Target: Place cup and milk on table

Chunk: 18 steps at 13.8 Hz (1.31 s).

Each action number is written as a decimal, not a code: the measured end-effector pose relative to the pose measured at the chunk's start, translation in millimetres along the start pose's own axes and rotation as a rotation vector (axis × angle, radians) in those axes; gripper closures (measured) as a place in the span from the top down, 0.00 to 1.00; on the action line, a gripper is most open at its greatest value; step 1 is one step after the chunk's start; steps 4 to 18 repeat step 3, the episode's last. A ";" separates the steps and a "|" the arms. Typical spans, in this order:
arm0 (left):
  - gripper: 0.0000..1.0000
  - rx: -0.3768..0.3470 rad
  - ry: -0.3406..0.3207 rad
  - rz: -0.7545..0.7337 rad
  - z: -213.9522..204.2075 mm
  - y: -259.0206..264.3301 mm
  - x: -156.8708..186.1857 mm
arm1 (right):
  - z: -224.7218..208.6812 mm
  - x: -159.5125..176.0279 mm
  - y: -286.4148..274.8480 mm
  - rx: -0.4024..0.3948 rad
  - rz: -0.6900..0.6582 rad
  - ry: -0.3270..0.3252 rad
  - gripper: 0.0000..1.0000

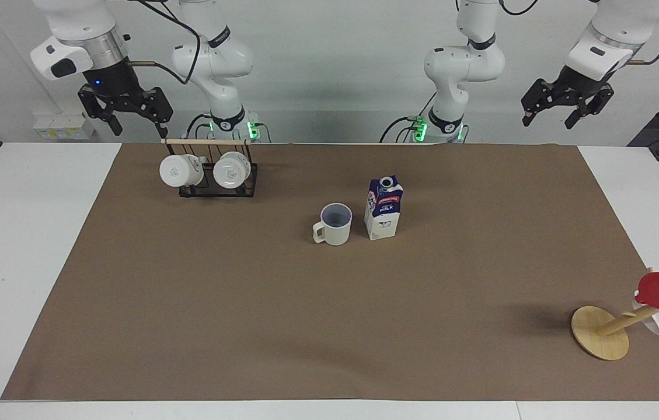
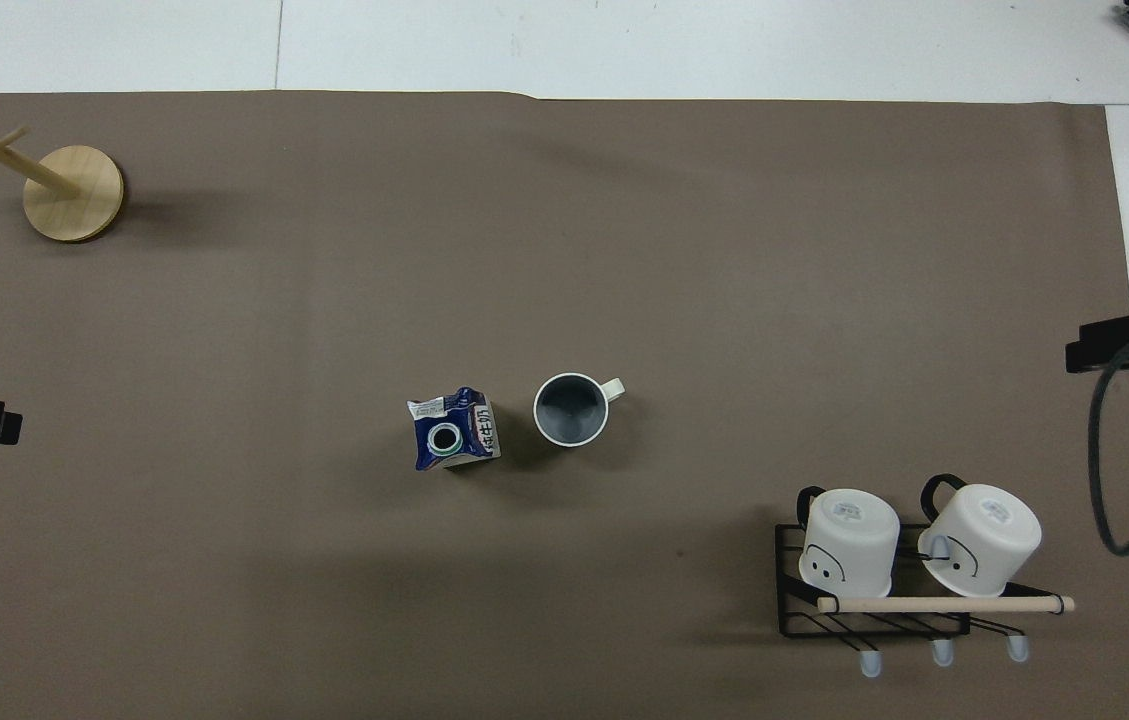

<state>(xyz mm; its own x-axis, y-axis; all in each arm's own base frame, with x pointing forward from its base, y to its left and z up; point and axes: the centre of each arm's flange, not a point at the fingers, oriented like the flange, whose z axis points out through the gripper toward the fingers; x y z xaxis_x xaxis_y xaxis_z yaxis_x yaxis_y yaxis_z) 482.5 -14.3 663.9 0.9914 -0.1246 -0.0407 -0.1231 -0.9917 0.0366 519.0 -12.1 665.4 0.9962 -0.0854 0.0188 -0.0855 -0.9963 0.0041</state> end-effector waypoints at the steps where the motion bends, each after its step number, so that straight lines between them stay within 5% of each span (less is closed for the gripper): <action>1: 1.00 0.000 0.002 0.009 -0.4 0.0 0.1 | 0.0 0.0 0.0 0.000 0.000 0.000 1.00; 18: 1.00 0.000 0.004 0.021 -0.9 0.0 0.3 | 0.0 0.0 0.0 0.000 0.000 0.000 1.00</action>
